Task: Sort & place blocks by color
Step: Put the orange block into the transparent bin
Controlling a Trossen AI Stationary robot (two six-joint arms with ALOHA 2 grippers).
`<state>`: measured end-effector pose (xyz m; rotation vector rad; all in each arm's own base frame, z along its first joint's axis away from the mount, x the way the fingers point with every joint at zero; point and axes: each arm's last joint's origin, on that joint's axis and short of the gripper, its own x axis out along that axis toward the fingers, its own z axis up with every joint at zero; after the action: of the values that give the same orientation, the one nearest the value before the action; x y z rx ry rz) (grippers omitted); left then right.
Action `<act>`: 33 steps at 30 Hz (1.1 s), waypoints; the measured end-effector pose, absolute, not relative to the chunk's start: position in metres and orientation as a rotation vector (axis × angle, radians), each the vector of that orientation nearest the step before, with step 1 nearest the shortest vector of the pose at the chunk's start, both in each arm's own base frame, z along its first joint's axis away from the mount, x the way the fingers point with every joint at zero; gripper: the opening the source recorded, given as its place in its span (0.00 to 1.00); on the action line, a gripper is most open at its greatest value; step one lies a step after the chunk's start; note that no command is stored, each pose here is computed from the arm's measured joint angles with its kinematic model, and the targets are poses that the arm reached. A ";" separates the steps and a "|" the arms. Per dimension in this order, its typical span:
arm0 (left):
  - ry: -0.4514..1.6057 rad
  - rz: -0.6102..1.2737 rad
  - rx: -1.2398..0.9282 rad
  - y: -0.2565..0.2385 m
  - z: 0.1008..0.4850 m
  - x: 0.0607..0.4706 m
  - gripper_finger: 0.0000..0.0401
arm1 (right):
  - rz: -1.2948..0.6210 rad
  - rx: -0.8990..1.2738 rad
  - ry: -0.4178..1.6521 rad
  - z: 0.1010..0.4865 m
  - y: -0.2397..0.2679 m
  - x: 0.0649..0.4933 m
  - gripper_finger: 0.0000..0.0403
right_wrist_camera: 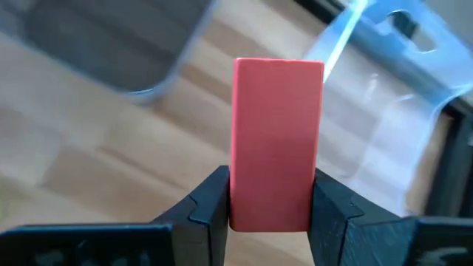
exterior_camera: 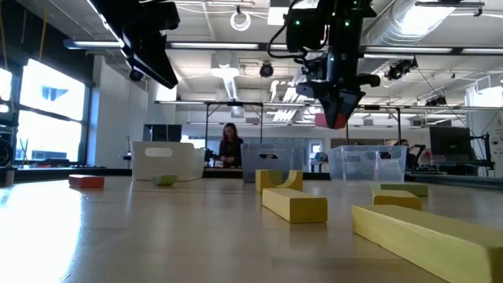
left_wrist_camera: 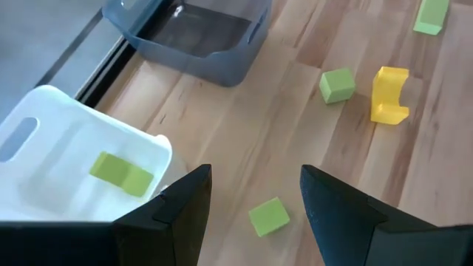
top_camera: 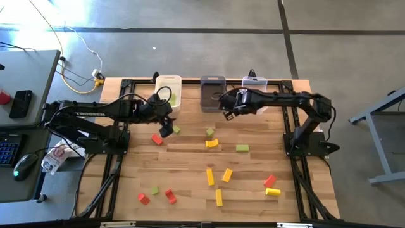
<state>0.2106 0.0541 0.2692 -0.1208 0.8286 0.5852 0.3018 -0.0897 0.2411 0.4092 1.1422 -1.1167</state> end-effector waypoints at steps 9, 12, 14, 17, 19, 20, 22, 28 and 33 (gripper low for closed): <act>0.832 0.540 -0.161 0.053 0.269 0.211 0.49 | -1.290 0.376 1.247 0.241 -0.132 0.274 0.28; 0.832 0.539 -0.162 0.053 0.269 0.211 0.49 | -1.317 0.398 1.257 0.241 -0.147 0.266 0.28; 0.832 0.539 -0.162 0.053 0.269 0.211 0.49 | -1.342 0.419 1.257 0.241 -0.156 0.261 0.28; 0.832 0.539 -0.162 0.053 0.269 0.211 0.49 | -1.374 0.459 1.263 0.239 -0.169 0.254 0.28; 0.832 0.539 -0.162 0.053 0.269 0.211 0.49 | -1.374 0.491 1.286 0.234 -0.177 0.252 0.28; 0.832 0.539 -0.162 0.053 0.269 0.211 0.49 | -1.367 0.505 1.299 0.231 -0.181 0.251 0.28; 0.832 0.539 -0.162 0.053 0.269 0.211 0.49 | -1.357 0.516 1.323 0.225 -0.189 0.251 0.28; 0.832 0.539 -0.161 0.053 0.269 0.211 0.49 | -1.326 0.564 1.379 0.207 -0.203 0.251 0.28; 0.832 0.539 -0.162 0.053 0.269 0.211 0.49 | -1.277 0.621 1.427 0.194 -0.212 0.250 0.28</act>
<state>0.2110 0.0526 0.2687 -0.1616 0.8319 0.5387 0.2497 -0.2116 0.1942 0.6208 1.4270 -1.2769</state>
